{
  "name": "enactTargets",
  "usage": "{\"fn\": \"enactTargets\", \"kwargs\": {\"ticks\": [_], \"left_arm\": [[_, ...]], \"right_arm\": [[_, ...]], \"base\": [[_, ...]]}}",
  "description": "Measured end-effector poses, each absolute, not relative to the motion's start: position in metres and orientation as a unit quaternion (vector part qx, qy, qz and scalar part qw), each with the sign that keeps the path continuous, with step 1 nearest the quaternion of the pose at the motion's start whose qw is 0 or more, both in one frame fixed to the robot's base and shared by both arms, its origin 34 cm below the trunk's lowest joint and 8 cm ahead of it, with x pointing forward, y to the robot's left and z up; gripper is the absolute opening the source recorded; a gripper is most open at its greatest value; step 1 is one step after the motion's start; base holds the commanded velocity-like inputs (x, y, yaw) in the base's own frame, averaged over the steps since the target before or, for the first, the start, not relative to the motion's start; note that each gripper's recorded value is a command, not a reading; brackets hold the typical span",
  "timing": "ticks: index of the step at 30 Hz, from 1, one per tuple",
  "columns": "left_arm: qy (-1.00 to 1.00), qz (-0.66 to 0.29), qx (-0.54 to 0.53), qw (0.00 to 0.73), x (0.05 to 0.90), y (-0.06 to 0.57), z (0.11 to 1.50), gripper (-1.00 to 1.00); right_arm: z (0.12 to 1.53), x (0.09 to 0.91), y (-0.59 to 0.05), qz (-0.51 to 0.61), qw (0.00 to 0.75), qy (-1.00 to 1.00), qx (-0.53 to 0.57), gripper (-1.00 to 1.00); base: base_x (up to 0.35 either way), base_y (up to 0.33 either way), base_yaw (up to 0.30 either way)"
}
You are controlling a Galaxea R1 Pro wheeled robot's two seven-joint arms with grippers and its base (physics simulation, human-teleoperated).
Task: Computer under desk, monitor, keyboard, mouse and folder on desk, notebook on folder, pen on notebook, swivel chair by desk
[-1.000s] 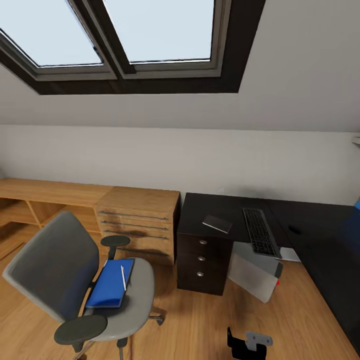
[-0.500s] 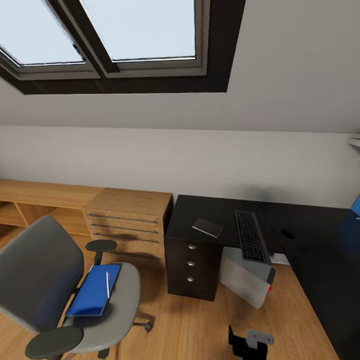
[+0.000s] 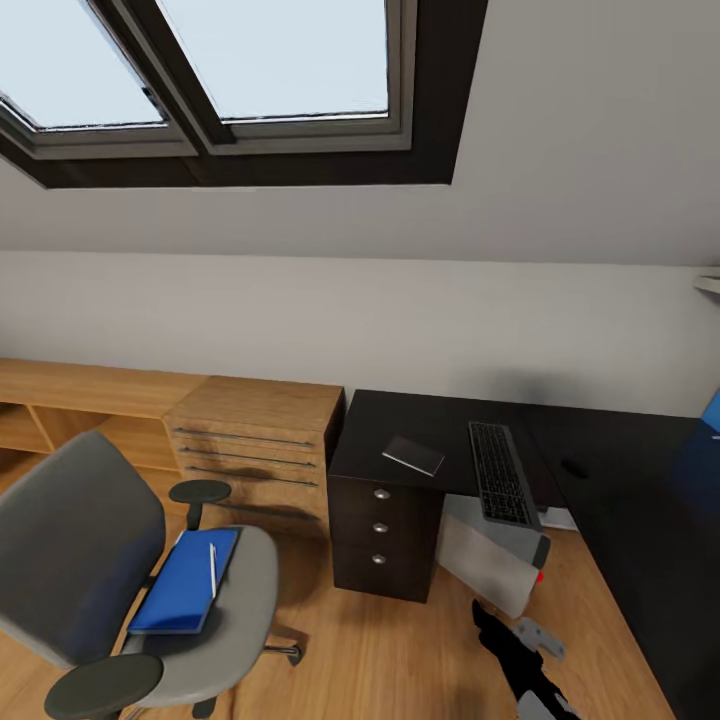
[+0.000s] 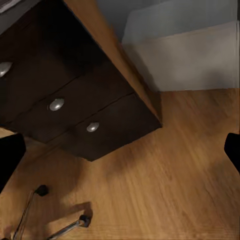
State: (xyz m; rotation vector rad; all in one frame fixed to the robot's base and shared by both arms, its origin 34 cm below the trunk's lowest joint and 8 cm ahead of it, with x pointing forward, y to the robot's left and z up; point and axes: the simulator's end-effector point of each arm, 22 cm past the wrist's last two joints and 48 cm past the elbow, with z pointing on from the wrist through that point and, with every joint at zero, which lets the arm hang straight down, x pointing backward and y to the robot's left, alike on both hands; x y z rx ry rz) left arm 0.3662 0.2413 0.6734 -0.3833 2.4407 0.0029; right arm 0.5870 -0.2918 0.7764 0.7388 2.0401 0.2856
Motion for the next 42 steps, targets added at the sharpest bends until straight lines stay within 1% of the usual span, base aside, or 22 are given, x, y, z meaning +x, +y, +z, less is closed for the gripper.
{"fn": "enactTargets", "kwargs": {"ticks": [3, 13, 18, 24, 30, 42], "left_arm": [[0.933, 0.0, -0.146, 0.328, 0.367, 0.24, 0.671, 1.0], [0.935, -0.009, -0.15, 0.32, 0.369, 0.226, 0.663, 1.0], [0.945, -0.025, -0.15, 0.291, 0.361, 0.203, 0.653, 1.0], [0.951, -0.048, -0.149, 0.267, 0.366, 0.174, 0.648, 1.0], [0.951, -0.069, -0.148, 0.263, 0.387, 0.153, 0.653, 1.0], [0.942, -0.09, -0.145, 0.287, 0.436, 0.143, 0.669, 1.0]], "right_arm": [[0.778, 0.593, -0.301, 0.145, 0.449, 0.818, 0.329, 1.0], [0.782, 0.6, -0.358, 0.167, 0.451, 0.761, 0.436, 1.0], [0.785, 0.607, -0.37, 0.178, 0.454, 0.74, 0.463, 1.0], [0.784, 0.612, -0.374, 0.182, 0.456, 0.733, 0.47, 1.0], [0.782, 0.616, -0.375, 0.184, 0.46, 0.731, 0.468, 1.0], [0.772, 0.621, -0.375, 0.183, 0.463, 0.733, 0.464, 1.0]], "base": [[0.0, 0.0, 0.0], [0.0, 0.0, 0.0], [0.0, 0.0, 0.0], [0.0, 0.0, 0.0], [0.0, 0.0, 0.0], [0.0, 0.0, 0.0]]}}
